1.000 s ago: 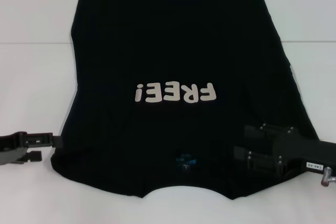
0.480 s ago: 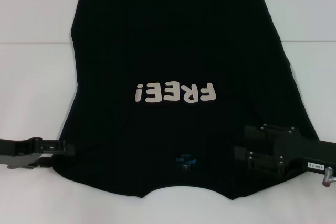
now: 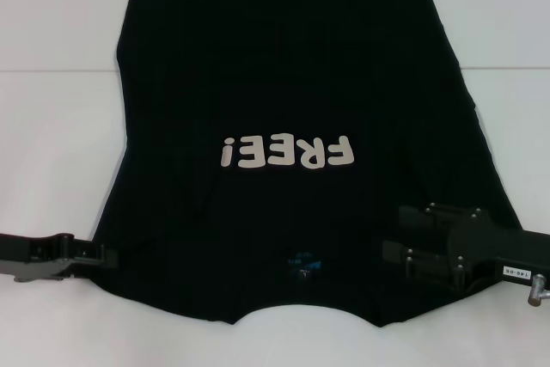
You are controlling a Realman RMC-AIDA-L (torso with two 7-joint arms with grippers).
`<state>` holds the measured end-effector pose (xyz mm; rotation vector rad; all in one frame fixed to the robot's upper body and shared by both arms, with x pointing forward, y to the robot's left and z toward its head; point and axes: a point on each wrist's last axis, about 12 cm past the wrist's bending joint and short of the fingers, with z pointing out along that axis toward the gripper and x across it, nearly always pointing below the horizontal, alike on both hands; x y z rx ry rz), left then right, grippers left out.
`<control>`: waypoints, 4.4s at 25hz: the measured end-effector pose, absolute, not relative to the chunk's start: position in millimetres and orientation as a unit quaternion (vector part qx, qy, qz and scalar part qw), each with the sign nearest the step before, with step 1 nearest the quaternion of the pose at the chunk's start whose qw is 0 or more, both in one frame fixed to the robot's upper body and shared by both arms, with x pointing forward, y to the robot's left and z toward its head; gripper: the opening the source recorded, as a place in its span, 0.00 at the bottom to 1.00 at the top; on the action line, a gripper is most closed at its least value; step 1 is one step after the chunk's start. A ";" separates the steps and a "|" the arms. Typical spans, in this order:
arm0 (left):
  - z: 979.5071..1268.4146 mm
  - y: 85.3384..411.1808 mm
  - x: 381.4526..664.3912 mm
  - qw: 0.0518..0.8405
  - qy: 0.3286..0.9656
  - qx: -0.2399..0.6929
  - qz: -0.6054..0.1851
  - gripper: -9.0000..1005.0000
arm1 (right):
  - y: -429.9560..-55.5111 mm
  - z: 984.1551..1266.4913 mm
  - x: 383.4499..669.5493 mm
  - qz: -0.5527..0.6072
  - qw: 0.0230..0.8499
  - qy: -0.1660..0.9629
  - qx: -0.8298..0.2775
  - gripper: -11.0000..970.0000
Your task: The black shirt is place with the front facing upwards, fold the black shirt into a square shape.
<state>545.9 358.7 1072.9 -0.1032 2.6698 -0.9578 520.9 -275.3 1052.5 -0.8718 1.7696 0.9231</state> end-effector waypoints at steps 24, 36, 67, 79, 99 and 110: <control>1074.6 353.0 549.6 0.153 0.928 -0.027 -0.338 0.04 | -355.4 1122.6 564.9 0.383 0.302 0.862 -0.138 0.70; 1079.2 350.5 552.8 0.153 0.927 -0.018 -0.343 0.04 | -382.5 1124.2 572.2 0.265 0.132 0.955 -0.023 0.70; 1079.6 348.2 552.9 0.151 0.926 -0.015 -0.346 0.04 | -350.5 1098.4 585.6 0.252 0.131 0.958 -0.040 0.70; 1079.1 347.5 552.8 0.150 0.926 -0.015 -0.347 0.04 | -331.1 1099.9 592.3 0.260 0.127 0.955 -0.064 0.67; 1080.9 346.9 553.2 0.152 0.923 -0.009 -0.353 0.04 | -315.7 1103.4 599.9 0.257 0.128 0.953 -0.095 0.49; 1086.1 345.6 552.5 0.150 0.916 0.004 -0.373 0.04 | -314.7 1107.7 596.8 0.267 0.113 0.950 -0.117 0.09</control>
